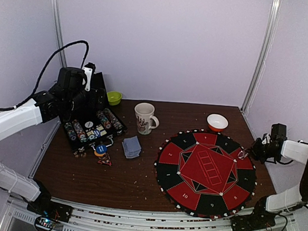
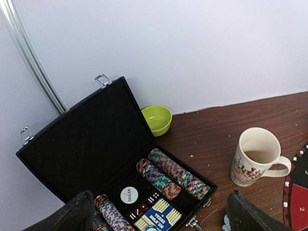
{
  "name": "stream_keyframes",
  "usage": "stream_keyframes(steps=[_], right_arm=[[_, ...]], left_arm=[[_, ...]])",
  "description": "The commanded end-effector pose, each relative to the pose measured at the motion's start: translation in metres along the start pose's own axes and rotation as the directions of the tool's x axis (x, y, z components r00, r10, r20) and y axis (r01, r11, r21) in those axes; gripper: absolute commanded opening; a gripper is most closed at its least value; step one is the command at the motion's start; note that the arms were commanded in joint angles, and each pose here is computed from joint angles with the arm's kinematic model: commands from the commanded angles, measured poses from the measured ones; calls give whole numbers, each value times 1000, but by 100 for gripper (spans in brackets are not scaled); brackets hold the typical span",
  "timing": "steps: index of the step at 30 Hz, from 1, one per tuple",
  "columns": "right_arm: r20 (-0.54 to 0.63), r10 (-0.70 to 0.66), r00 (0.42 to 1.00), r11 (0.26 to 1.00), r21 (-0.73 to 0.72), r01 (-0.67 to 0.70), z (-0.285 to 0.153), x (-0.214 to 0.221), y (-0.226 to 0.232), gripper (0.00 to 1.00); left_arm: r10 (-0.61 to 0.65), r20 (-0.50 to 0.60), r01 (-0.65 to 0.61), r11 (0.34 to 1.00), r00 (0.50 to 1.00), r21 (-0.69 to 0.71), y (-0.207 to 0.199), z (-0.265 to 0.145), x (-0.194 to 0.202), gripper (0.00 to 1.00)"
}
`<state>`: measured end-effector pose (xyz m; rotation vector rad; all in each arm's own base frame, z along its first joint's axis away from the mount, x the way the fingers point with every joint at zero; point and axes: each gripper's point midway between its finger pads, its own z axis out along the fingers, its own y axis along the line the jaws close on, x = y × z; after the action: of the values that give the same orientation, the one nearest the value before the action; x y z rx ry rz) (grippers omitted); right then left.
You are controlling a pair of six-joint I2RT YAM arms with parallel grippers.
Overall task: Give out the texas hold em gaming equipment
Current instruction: Place the dealer button at position 5.
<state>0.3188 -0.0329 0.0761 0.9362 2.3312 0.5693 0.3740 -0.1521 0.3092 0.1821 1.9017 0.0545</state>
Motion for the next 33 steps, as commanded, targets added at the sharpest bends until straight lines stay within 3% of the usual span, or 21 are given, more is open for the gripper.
stream_keyframes(steps=[1,12,16,20,29,33], right_arm=[[73,39,997,995,-93,-32,2,-31,5,0],[-20,79,997,992,-94,-80,29,-19,-6,0],[-74,107,992,993,-41,-110,34,-3,-20,16],[-49,94,994,995,37,-92,29,-2,-33,39],[31,58,998,986,153,-62,13,-21,-42,50],[80,-85,993,975,211,67,-4,-30,-15,51]], left_arm=[[-39,114,43,999,993,-29,12,-7,-33,98],[-36,115,42,997,993,-59,11,5,-39,98],[-28,116,35,998,993,-60,10,8,-42,98],[-12,118,20,998,993,-67,10,9,-44,98],[-4,91,11,997,996,-77,12,8,-37,98],[14,30,-13,999,999,-51,8,8,-23,98]])
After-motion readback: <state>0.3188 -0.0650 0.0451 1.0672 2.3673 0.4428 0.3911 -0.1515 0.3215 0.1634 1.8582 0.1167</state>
